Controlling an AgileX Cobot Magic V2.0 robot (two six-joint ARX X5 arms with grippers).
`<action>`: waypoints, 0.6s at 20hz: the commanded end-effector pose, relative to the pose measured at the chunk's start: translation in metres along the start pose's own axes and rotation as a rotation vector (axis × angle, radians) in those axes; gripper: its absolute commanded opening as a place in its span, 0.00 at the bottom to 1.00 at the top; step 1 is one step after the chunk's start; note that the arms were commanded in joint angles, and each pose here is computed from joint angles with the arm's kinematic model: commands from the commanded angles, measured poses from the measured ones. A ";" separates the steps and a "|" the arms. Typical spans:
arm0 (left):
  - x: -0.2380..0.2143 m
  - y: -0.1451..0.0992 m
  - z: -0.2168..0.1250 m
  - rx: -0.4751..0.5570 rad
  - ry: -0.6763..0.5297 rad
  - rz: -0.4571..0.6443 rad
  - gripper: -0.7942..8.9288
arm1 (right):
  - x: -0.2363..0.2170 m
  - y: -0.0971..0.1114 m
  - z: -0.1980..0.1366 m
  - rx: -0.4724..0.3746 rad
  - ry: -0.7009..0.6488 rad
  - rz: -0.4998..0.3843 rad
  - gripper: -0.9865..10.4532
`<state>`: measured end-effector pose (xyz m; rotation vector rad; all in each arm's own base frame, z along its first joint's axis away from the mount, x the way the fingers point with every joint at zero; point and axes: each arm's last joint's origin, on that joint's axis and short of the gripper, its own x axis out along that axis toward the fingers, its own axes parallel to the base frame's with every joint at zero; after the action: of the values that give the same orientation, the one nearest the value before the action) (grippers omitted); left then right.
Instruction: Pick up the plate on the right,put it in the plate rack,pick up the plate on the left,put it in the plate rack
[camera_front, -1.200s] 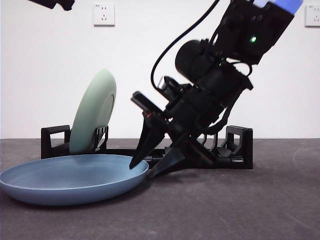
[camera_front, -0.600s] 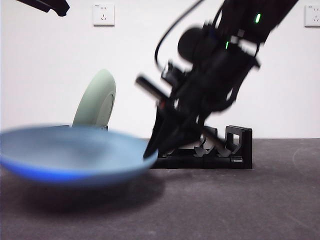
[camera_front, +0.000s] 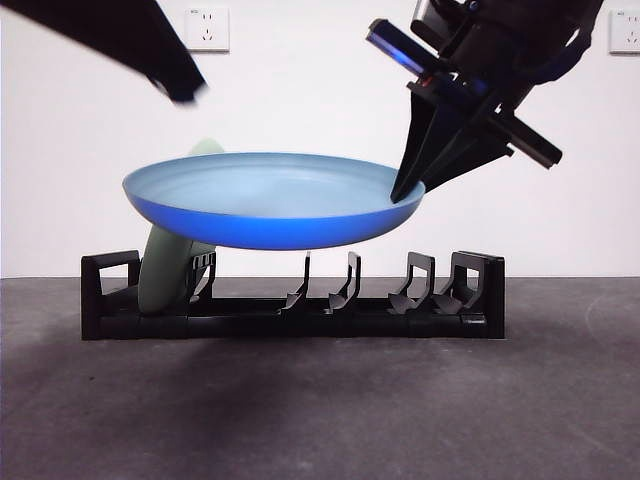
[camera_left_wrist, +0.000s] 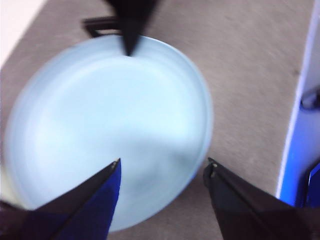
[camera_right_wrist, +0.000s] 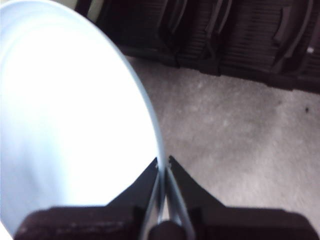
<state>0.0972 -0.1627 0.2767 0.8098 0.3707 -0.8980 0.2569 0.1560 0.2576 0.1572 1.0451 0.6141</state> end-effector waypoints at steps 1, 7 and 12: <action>0.016 -0.019 0.007 0.123 0.053 -0.012 0.37 | -0.007 0.000 -0.001 -0.012 -0.001 0.004 0.08; 0.055 -0.039 0.008 0.222 0.169 -0.023 0.37 | -0.017 0.002 -0.006 -0.011 0.018 0.003 0.08; 0.068 -0.039 0.012 0.226 0.150 0.012 0.34 | -0.021 0.003 -0.009 -0.010 0.036 -0.001 0.08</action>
<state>0.1041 -0.2221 0.2257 1.0847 0.4046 -0.8814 0.2415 0.1454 0.2685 0.1400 1.0882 0.6113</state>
